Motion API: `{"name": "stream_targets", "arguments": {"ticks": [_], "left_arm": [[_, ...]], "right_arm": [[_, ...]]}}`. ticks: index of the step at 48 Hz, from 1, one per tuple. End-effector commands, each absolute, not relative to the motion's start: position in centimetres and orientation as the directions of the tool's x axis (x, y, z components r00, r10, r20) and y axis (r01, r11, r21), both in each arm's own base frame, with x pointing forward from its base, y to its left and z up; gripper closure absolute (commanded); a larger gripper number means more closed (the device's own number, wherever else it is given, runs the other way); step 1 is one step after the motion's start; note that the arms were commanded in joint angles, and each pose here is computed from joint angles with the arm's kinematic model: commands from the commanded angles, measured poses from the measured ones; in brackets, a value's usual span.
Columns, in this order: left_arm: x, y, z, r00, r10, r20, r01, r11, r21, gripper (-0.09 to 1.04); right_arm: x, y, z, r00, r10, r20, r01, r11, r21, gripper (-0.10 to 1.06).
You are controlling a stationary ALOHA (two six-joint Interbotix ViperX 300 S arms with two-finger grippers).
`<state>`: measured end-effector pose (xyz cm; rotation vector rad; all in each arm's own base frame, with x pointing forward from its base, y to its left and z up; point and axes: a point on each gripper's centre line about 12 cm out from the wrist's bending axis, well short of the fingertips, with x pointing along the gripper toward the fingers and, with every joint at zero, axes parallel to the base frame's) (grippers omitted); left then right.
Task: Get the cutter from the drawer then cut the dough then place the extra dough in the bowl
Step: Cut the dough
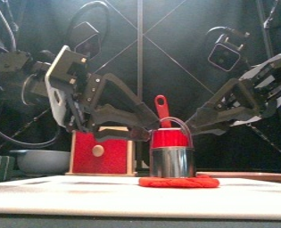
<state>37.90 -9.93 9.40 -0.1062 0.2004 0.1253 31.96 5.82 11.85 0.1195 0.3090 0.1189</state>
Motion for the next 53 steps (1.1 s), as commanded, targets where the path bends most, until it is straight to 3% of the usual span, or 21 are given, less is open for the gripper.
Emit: {"name": "stream_targets", "arguments": {"ticks": [1, 53], "left_arm": [[38.47, -10.14, 10.32, 0.979, 0.114, -0.171, -0.133, 0.985, -0.107, 0.09], [39.21, -10.55, 9.66, 0.978, 0.110, -0.180, -0.131, 0.986, -0.107, 0.13]], "right_arm": [[32.47, 6.06, 12.78, 0.954, 0.139, -0.266, -0.104, 0.9845, 0.141, 0.18], [33.36, 6.23, 12.09, 0.940, 0.138, -0.312, -0.098, 0.9853, 0.140, 0.20]]}}
